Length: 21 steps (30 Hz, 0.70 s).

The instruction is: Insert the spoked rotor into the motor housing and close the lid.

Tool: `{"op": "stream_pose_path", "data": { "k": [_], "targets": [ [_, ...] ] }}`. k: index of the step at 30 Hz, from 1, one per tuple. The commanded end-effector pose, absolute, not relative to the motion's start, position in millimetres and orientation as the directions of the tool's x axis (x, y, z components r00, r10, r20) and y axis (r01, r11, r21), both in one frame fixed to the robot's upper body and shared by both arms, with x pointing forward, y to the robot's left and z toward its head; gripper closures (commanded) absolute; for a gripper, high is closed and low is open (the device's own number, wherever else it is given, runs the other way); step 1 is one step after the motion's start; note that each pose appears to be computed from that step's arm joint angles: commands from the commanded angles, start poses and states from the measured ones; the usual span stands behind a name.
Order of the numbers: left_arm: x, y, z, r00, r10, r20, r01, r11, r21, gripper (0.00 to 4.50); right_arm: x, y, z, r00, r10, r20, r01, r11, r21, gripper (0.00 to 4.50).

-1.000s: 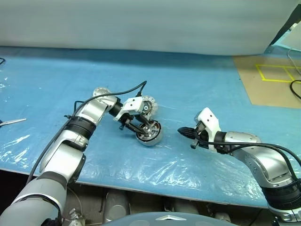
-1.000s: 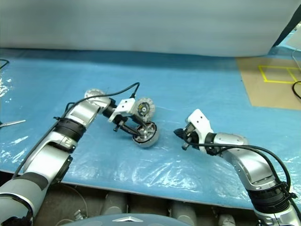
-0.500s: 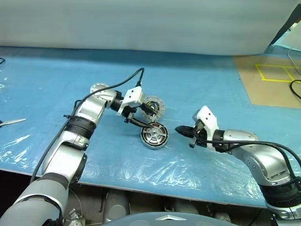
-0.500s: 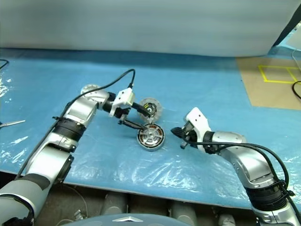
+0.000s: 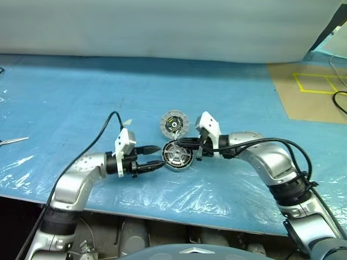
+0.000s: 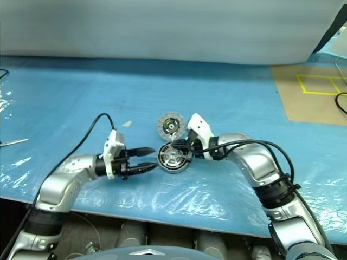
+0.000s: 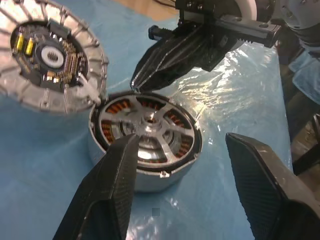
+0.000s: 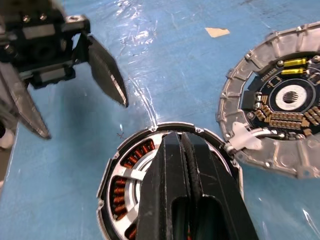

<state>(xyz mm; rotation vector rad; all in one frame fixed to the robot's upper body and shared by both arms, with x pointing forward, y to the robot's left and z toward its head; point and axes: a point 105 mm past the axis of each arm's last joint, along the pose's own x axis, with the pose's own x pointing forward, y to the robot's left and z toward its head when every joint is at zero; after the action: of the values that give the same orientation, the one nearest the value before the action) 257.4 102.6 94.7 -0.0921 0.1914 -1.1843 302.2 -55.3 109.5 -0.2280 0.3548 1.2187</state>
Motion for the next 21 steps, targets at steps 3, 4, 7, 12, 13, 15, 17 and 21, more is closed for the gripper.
{"op": "stream_pose_path", "data": {
  "k": [3, 4, 7, 12, 13, 15, 17, 21],
  "targets": [
    [261, 112, 104, 0.474, -0.878, -0.070, 0.868, 0.479, -0.127, 1.59, 310, -57, 97, 0.284, 0.867, -0.409, -0.949, 0.316, 0.011, 4.50],
    [262, 113, 104, 0.485, -0.872, -0.072, 0.863, 0.490, -0.125, 1.59, 309, -57, 89, 0.275, 0.858, -0.434, -0.951, 0.309, 0.008, 4.50],
    [264, 113, 105, 0.494, -0.867, -0.073, 0.858, 0.499, -0.119, 1.59, 299, -56, 65, 0.233, 0.836, -0.497, -0.962, 0.272, 0.005, 4.50],
    [274, 116, 108, 0.516, -0.854, -0.071, 0.849, 0.521, -0.091, 1.59, 295, -60, 49, 0.234, 0.813, -0.532, -0.964, 0.264, -0.020, 4.50],
    [275, 117, 108, 0.516, -0.854, -0.072, 0.849, 0.520, -0.088, 1.59, 297, -59, 54, 0.246, 0.821, -0.516, -0.961, 0.274, -0.022, 4.50],
    [276, 117, 109, 0.511, -0.857, -0.073, 0.853, 0.516, -0.085, 1.59, 299, -58, 62, 0.263, 0.836, -0.482, -0.957, 0.290, -0.019, 4.50],
    [277, 116, 109, 0.504, -0.861, -0.068, 0.857, 0.508, -0.086, 1.59, 303, -56, 71, 0.283, 0.850, -0.444, -0.952, 0.307, -0.020, 4.50],
    [282, 115, 112, 0.506, -0.861, -0.046, 0.857, 0.508, -0.086, 1.59, 307, -47, 102, 0.302, 0.893, -0.333, -0.947, 0.320, -0.001, 4.50]
  ]
}}
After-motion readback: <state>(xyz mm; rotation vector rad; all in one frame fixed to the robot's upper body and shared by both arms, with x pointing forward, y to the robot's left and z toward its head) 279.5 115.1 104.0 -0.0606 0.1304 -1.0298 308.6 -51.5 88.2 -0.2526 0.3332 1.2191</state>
